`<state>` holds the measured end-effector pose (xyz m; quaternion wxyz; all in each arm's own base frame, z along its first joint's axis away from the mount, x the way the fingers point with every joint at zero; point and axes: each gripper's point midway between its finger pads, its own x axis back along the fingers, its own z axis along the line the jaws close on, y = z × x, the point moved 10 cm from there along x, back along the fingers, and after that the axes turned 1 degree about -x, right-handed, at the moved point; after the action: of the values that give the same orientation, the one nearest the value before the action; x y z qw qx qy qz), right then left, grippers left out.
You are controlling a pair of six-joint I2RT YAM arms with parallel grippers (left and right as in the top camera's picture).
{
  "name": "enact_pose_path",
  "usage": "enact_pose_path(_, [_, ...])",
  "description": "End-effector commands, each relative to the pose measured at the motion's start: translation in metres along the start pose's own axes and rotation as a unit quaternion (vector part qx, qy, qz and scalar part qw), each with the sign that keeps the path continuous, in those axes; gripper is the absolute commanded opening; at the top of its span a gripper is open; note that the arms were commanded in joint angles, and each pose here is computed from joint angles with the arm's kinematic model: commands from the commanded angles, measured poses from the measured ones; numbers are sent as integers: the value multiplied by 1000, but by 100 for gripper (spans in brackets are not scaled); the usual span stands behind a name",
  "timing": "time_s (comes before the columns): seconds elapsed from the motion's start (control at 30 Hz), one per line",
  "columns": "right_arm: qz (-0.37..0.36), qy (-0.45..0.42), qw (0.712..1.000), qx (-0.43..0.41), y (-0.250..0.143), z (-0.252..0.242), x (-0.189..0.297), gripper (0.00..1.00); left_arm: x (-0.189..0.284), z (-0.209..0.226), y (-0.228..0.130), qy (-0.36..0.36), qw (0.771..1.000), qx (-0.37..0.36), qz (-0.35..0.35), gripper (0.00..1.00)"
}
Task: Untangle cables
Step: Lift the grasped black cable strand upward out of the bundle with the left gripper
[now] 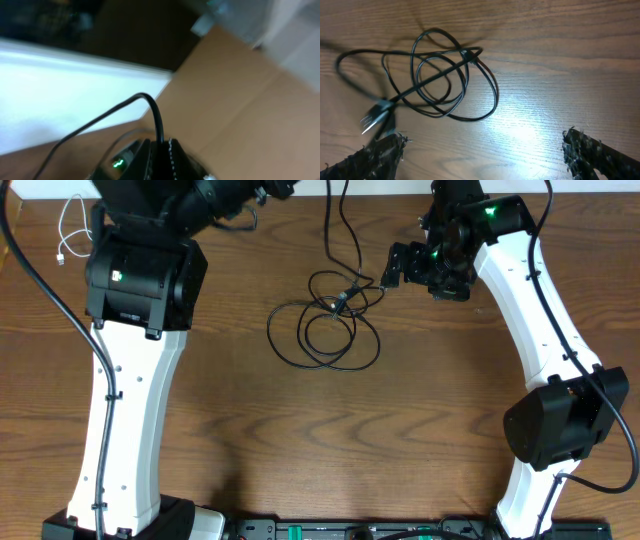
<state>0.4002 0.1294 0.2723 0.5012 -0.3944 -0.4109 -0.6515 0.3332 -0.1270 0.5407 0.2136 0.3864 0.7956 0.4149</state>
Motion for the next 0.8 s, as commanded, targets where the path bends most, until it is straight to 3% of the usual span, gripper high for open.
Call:
enact_pose_path(0.0, [10, 3, 1000, 5, -1, 0, -5, 99, 0, 10, -1, 51, 997, -54, -4, 8])
enact_pose_path(0.23, [-13, 39, 999, 23, 7, 9, -5, 99, 5, -4, 12, 20, 999, -8, -47, 7])
enact_pose_path(0.5, [-65, 109, 990, 62, 18, 38, -6, 99, 8, -10, 12, 4, 999, 11, -42, 7])
enact_pose_path(0.67, [-102, 101, 986, 86, 19, 55, -16, 99, 9, -14, 11, -17, 999, 15, -31, 7])
enact_pose_path(0.77, [-125, 70, 989, 40, 25, 54, -24, 99, 9, -15, 11, -22, 999, 36, -27, 8])
